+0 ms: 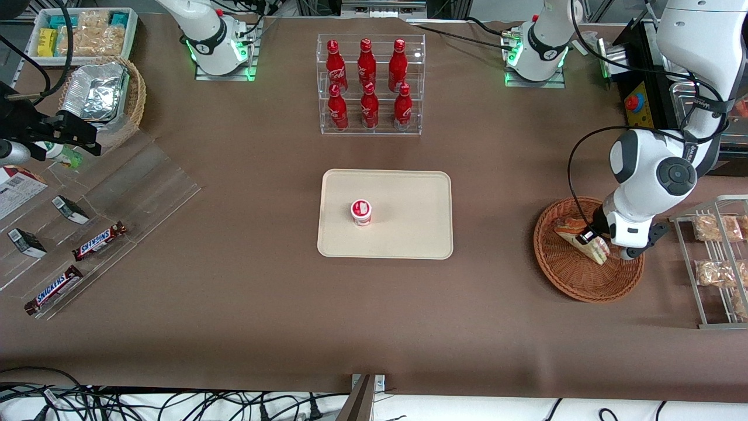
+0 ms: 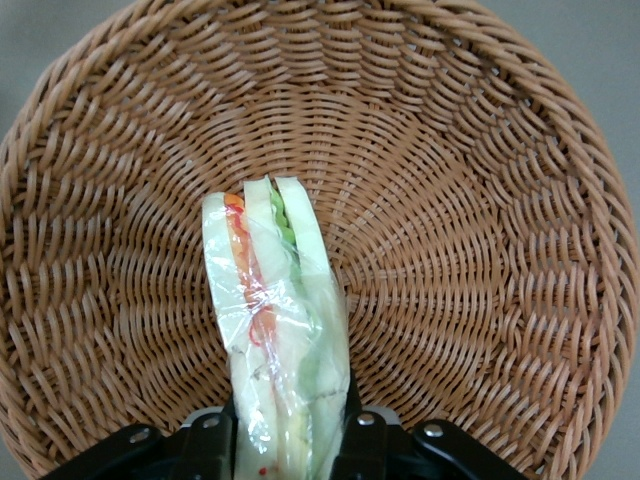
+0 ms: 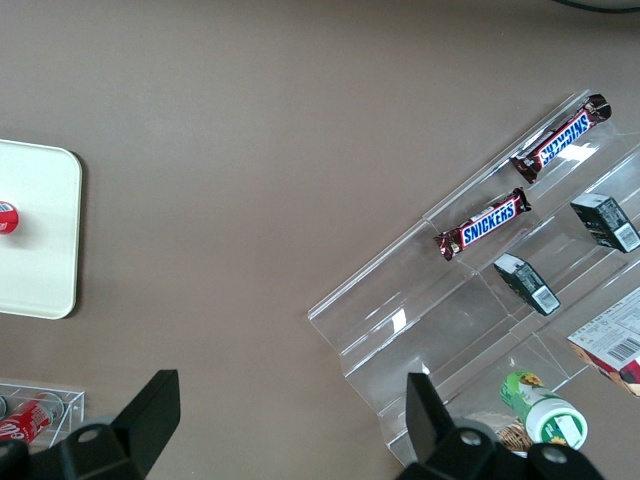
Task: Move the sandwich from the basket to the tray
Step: 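Close the left gripper on the sandwich and lift it, then carry the sandwich with the left gripper over to the white tray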
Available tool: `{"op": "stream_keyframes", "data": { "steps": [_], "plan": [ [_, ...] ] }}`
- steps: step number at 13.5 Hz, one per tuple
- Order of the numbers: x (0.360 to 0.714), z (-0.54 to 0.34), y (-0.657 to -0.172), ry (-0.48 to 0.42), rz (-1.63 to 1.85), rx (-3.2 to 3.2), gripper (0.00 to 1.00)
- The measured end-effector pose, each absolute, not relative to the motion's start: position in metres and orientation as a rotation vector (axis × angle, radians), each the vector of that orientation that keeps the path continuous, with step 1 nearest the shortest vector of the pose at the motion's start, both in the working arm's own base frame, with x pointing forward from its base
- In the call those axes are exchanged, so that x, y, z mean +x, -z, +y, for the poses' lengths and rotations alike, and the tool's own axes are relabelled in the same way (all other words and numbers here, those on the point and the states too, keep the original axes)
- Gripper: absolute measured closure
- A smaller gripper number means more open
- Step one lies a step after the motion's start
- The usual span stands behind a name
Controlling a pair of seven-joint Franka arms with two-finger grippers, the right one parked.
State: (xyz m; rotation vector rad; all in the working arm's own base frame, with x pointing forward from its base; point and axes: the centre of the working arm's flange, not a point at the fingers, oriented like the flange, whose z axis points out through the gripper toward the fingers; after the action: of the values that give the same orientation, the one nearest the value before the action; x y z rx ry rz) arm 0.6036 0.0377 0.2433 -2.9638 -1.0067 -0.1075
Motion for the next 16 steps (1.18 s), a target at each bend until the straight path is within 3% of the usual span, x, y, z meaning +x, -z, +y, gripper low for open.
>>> {"op": "stream_keyframes", "data": {
  "steps": [3,7,9,16],
  "plan": [
    [0.614,0.037,-0.281,0.086,-0.981,-2.948,0.71],
    [0.632,-0.003,-0.386,-0.012,-0.875,-2.944,0.83],
    [0.636,-0.032,-0.424,-0.039,-0.815,-2.961,0.83],
    [0.622,-0.149,-0.479,-0.063,-0.451,-3.09,0.83]
  ]
}}
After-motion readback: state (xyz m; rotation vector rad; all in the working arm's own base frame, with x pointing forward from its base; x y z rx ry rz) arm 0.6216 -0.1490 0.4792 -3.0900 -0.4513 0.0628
